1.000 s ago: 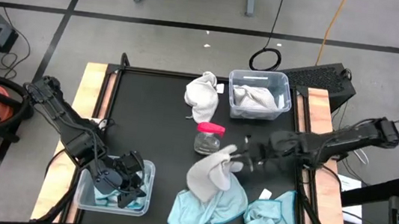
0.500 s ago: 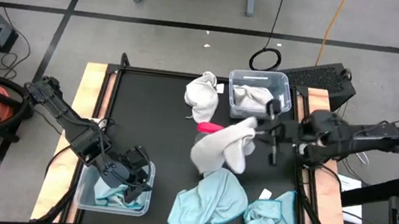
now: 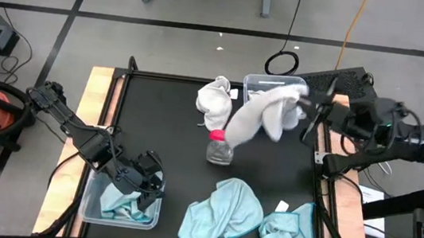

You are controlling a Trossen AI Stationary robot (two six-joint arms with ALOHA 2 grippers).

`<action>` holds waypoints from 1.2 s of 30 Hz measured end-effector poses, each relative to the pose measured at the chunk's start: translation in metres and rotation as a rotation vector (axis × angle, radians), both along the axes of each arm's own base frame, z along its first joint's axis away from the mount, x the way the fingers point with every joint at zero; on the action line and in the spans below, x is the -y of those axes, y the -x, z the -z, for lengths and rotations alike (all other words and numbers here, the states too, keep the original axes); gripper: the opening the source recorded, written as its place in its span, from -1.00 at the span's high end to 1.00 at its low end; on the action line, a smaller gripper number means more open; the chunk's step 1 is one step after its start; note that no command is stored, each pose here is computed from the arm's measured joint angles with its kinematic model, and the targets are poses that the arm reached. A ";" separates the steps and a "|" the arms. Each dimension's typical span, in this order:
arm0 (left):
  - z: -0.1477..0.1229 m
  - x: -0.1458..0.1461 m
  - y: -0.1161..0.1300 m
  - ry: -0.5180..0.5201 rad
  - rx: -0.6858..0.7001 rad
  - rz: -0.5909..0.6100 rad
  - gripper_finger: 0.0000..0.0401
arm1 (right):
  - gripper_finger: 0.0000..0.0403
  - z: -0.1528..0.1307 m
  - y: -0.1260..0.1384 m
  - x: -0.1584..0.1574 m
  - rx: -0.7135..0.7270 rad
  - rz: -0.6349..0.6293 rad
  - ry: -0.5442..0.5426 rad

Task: Sort microfiber towel by color & place in baskets
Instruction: Put the gray towel into the top transparent bin

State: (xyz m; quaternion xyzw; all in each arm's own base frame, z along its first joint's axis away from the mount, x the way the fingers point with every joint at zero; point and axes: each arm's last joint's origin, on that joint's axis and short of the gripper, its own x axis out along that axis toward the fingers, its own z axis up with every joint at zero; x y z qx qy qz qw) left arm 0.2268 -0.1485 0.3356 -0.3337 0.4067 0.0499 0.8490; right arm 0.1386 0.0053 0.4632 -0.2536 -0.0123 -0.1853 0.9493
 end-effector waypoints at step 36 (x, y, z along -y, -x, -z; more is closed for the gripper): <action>-0.009 -0.018 -0.020 -0.067 0.150 -0.054 -0.10 | 1.00 0.047 -0.034 0.088 -0.512 0.620 -0.056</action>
